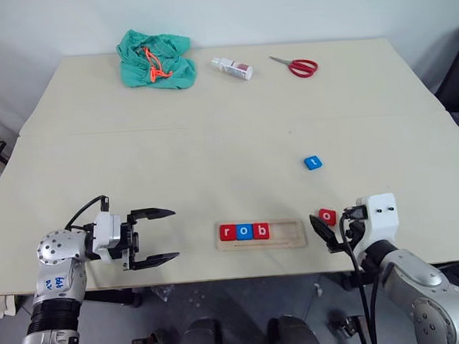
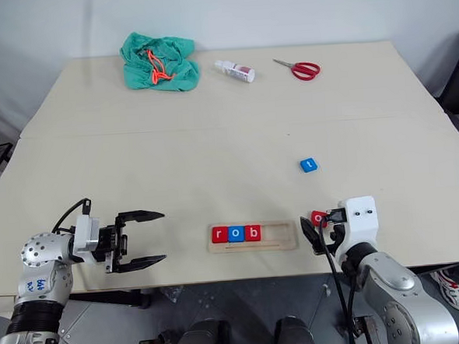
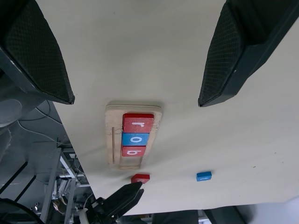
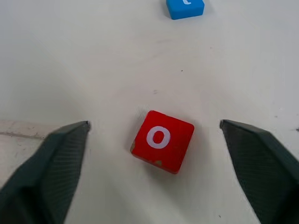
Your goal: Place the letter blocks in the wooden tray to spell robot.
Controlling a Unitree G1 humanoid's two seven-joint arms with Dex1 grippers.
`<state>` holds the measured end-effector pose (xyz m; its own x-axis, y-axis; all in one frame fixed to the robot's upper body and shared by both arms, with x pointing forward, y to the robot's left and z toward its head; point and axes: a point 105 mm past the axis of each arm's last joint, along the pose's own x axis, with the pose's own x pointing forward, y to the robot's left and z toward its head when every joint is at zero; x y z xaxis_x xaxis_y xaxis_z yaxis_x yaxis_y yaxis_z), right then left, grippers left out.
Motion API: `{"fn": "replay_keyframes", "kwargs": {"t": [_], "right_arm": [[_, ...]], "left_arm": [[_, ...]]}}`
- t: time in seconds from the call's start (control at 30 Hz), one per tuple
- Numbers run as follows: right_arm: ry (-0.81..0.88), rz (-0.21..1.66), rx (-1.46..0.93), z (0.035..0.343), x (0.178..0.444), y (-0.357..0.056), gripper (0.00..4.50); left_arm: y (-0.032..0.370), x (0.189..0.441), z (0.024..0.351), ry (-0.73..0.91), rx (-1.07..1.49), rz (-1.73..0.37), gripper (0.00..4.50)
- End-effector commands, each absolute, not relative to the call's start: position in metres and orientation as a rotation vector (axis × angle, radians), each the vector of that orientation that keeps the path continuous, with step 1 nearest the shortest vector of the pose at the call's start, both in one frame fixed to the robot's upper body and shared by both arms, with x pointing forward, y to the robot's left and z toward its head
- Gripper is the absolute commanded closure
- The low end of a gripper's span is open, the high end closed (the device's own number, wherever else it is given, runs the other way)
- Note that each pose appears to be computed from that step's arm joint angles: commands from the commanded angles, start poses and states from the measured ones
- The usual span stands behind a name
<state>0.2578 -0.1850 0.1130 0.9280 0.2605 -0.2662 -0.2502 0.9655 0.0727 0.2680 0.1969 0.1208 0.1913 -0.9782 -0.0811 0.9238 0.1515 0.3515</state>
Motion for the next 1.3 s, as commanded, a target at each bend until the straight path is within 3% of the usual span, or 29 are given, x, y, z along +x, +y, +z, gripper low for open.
{"fn": "replay_keyframes", "kwargs": {"t": [0.03, 0.3, 0.83, 0.93, 1.17, 1.3], "right_arm": [[0.167, 0.390, -0.030, 0.141, 0.254, -0.185, 0.02], [0.255, 0.758, -0.310, 0.139, 0.258, -0.207, 0.02], [0.399, 1.029, -0.541, 0.122, 0.296, -0.224, 0.02], [0.405, 1.001, -0.530, 0.118, 0.303, -0.225, 0.59], [0.389, 1.019, -0.540, 0.119, 0.301, -0.222, 2.92], [0.338, 1.045, -0.551, 0.139, 0.299, -0.208, 3.04]], "left_arm": [[0.200, 0.267, 0.127, -0.200, 0.376, -1.373, 0.00], [0.197, 0.268, 0.127, -0.206, 0.375, -1.365, 0.00], [0.199, 0.262, 0.128, -0.215, 0.384, -1.327, 0.00], [0.200, 0.260, 0.127, -0.214, 0.386, -1.313, 0.00], [0.200, 0.258, 0.127, -0.212, 0.387, -1.302, 0.00], [0.200, 0.260, 0.127, -0.215, 0.386, -1.302, 0.00]]}}
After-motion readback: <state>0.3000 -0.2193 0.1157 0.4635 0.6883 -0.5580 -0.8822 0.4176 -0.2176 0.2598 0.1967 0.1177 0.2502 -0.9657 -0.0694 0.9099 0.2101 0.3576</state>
